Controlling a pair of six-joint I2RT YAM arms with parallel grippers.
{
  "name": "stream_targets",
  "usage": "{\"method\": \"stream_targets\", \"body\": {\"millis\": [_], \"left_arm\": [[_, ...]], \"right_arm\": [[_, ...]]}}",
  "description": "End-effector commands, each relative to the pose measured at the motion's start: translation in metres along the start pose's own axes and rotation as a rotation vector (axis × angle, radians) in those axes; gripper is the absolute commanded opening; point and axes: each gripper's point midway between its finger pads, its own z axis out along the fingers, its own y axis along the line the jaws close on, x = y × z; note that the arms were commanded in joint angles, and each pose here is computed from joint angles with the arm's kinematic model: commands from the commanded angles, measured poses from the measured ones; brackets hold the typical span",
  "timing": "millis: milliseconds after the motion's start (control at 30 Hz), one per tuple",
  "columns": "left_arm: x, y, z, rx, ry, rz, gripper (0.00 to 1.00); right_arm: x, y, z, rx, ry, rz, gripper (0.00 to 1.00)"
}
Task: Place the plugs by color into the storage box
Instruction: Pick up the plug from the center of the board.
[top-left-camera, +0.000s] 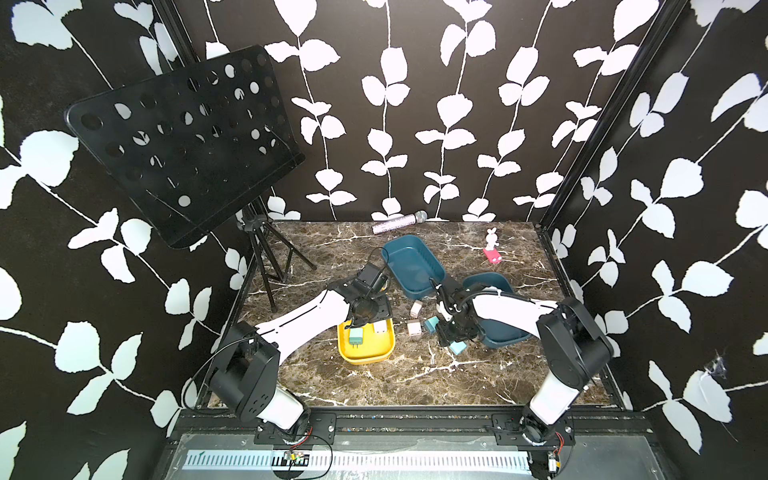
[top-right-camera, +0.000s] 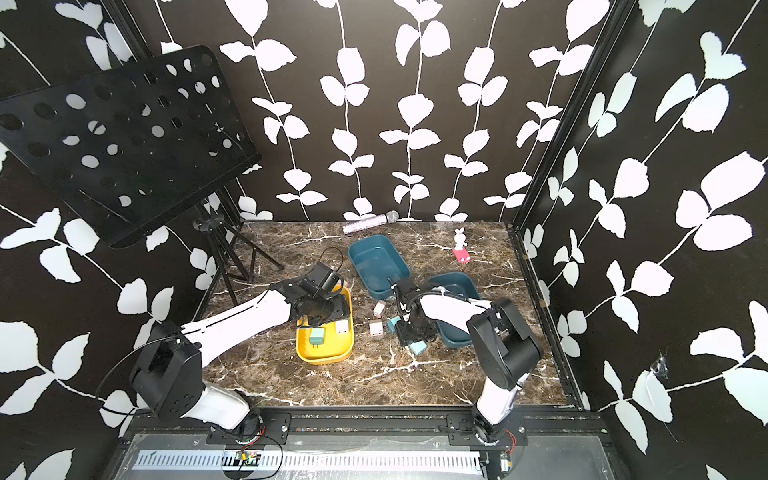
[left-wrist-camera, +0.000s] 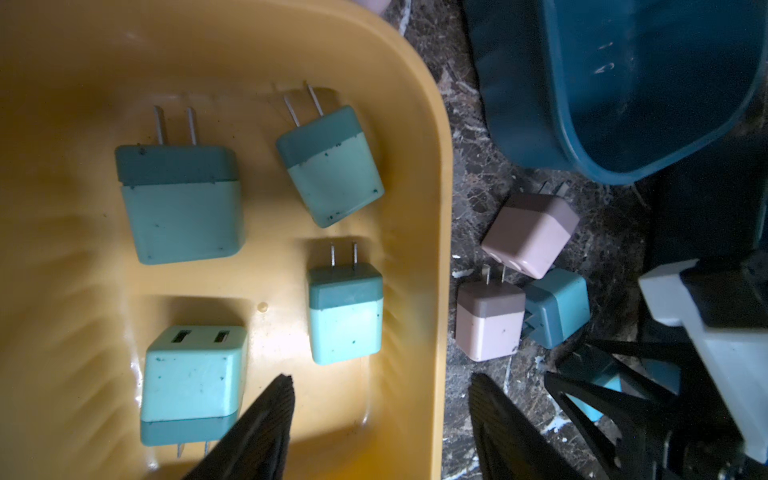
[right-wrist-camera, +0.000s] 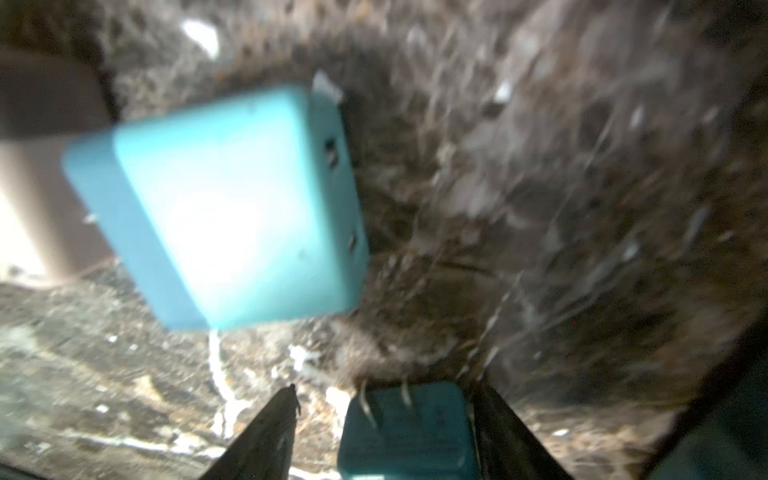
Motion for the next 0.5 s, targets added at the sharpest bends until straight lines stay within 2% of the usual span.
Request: {"method": "stream_targets", "body": {"millis": [0, 200, 367, 467], "left_arm": [[-0.002, -0.004, -0.006, 0.013, -0.020, -0.003, 0.68], [-0.003, -0.008, -0.003, 0.022, -0.016, -0.002, 0.68], [-0.005, -0.012, -0.002, 0.027, -0.015, 0.005, 0.68], [-0.005, -0.011, -0.004, 0.025, -0.019, 0.005, 0.68]], "right_arm": [[0.017, 0.011, -0.001, -0.057, 0.020, 0.044, 0.63], [0.027, 0.011, 0.003, -0.045, 0.020, 0.085, 0.56], [0.024, 0.005, 0.006, -0.002, 0.036, 0.097, 0.38], [0.017, 0.009, 0.001, -0.009, 0.028, 0.101, 0.33]]}}
